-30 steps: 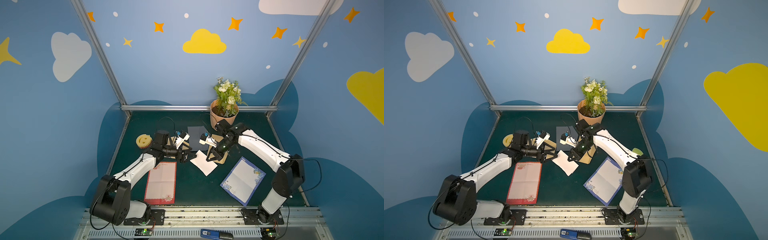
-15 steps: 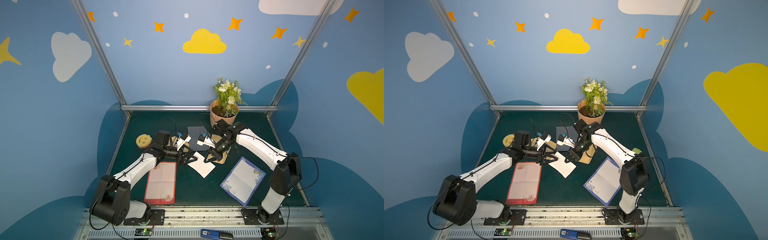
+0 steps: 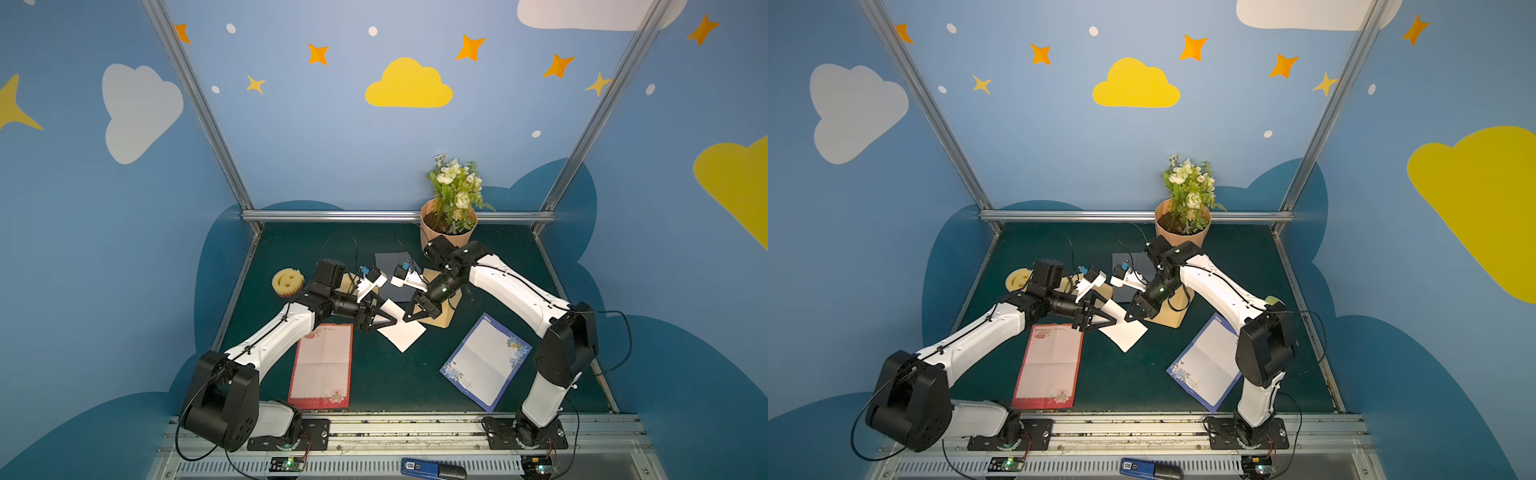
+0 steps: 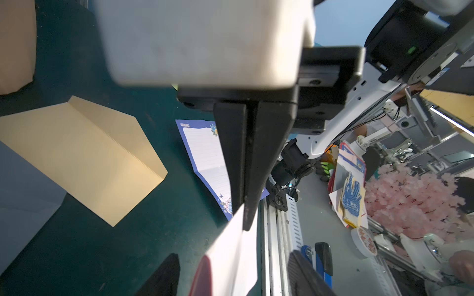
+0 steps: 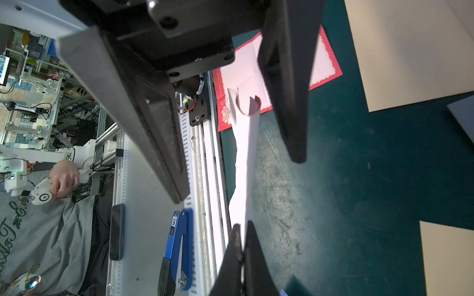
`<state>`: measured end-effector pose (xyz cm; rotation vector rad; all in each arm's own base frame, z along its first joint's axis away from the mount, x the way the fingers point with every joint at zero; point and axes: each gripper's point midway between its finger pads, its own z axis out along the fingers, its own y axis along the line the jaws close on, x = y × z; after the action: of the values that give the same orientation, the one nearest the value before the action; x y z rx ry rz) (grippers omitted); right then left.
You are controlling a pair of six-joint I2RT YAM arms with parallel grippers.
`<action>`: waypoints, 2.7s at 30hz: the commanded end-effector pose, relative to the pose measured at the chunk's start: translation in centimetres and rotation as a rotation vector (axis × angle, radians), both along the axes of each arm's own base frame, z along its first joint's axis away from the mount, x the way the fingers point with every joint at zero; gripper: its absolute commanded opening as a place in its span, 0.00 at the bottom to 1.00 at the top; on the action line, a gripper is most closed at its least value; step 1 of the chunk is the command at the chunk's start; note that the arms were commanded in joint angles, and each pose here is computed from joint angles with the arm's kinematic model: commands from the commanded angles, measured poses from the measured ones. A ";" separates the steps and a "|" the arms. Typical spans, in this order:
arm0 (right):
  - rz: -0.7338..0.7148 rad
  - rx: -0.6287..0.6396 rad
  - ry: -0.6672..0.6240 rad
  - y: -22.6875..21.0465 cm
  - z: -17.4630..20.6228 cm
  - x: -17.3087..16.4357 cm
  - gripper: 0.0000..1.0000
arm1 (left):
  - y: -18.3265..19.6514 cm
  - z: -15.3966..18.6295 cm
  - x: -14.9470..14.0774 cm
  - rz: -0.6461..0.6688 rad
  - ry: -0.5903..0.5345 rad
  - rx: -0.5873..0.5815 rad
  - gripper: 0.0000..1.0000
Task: Fold the letter paper in half and place it into the envelope
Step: Pick up the letter paper from the center of the board.
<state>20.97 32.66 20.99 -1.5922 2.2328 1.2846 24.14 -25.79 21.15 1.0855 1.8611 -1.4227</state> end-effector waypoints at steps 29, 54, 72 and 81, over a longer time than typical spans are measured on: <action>-0.916 -0.028 -0.423 -10.6 4.2 10.3 0.87 | 0.9 4.5 8.4 0.625 -0.139 -0.200 0.04; -0.988 0.642 -0.099 -7.7 6.4 7.9 0.83 | 1.6 7.4 11.0 1.001 0.318 -0.605 0.04; -0.957 0.725 -0.080 -3.3 7.1 7.7 0.83 | 0.9 7.6 10.6 0.960 0.425 -0.744 0.04; -0.931 0.793 -0.074 -2.0 8.6 8.7 0.76 | 0.6 7.4 10.3 0.945 0.442 -0.751 0.04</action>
<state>29.35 30.02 26.11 -0.2336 1.7770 1.3826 34.76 -25.17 27.94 -0.4718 1.5254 -1.5228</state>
